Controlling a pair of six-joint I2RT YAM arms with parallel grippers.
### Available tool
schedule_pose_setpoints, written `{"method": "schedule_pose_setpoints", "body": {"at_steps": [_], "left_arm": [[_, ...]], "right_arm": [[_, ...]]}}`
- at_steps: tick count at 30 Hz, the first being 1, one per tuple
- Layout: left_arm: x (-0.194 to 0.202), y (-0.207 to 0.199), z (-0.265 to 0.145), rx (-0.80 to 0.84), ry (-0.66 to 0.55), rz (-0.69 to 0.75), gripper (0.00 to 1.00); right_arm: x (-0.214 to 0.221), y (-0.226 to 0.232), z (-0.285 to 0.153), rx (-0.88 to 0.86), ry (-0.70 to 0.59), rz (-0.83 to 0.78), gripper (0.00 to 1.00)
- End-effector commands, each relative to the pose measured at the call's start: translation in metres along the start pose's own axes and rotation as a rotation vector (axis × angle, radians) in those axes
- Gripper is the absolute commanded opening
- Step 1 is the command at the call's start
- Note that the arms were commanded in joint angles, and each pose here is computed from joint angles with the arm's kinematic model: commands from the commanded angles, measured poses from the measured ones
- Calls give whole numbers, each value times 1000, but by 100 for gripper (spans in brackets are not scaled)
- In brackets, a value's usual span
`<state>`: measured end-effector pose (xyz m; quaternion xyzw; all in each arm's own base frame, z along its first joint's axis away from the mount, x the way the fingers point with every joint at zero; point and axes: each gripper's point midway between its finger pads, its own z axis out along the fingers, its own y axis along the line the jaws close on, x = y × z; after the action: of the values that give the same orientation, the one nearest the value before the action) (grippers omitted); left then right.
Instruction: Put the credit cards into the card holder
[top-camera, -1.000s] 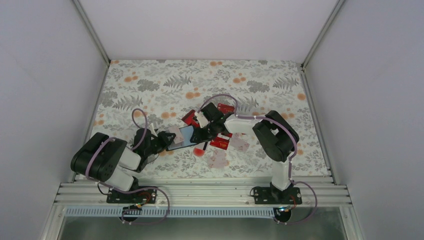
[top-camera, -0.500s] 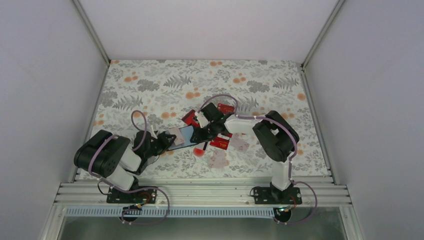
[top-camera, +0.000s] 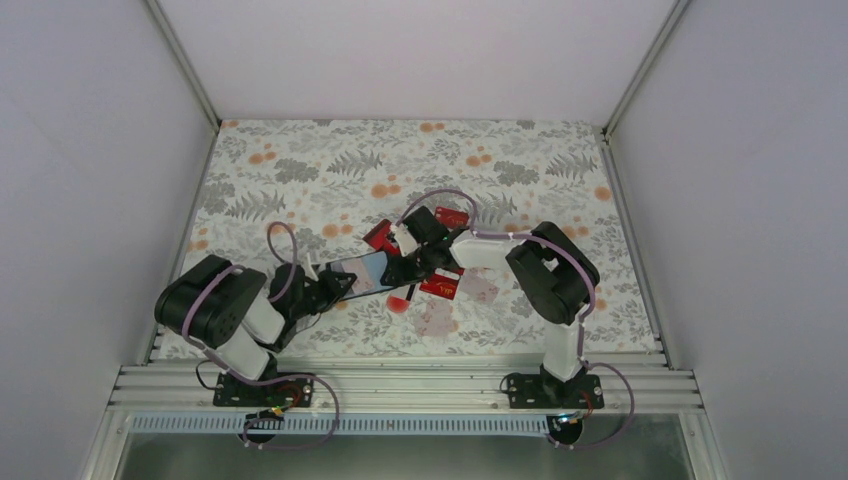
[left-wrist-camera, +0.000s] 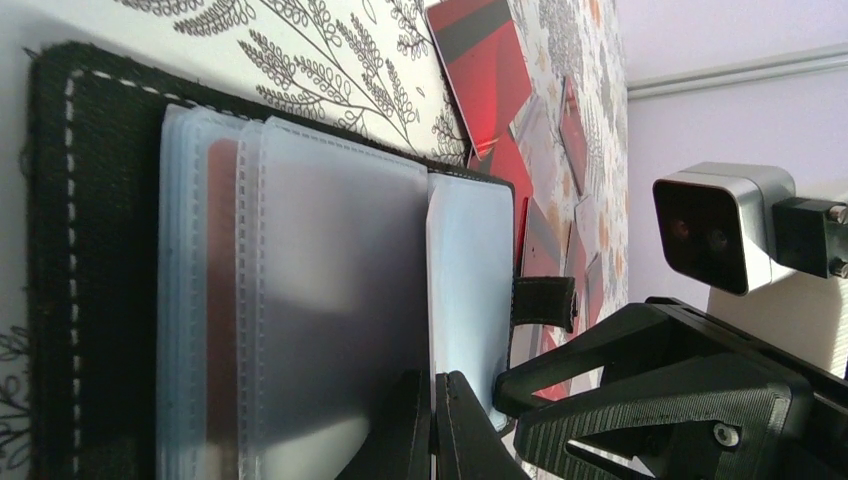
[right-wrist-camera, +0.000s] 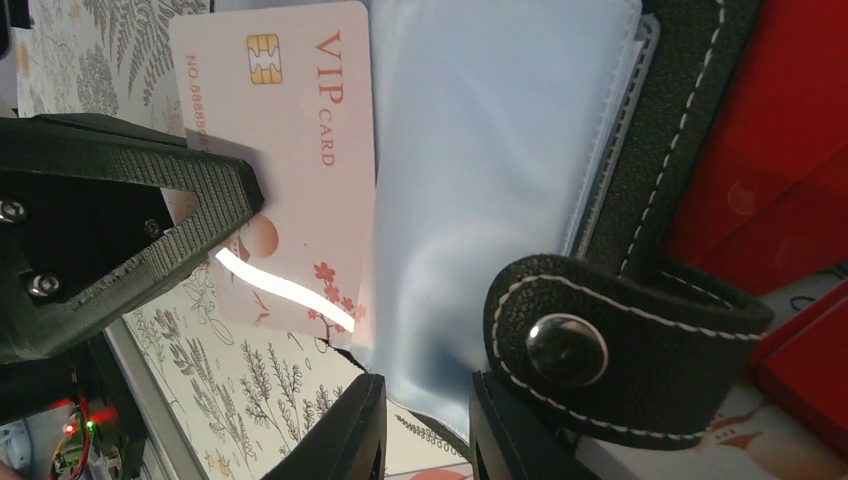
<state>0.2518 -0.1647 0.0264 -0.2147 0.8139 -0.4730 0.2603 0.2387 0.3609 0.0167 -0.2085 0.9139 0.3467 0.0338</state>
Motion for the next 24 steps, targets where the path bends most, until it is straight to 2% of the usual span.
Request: {"method": "schedule_pose_setpoints", "body": {"at_steps": [1,12,24], "left_arm": [[-4,-24,0,103,-20,54,2],[5,-21,5,88,16,57,2],[25,-1,23,2,178,84,2]], "right_arm": [[84,-75,20,270,227,145,22],[87,-75,17,276,225,143,22],[86,-75,16,278,220,143,22]]}}
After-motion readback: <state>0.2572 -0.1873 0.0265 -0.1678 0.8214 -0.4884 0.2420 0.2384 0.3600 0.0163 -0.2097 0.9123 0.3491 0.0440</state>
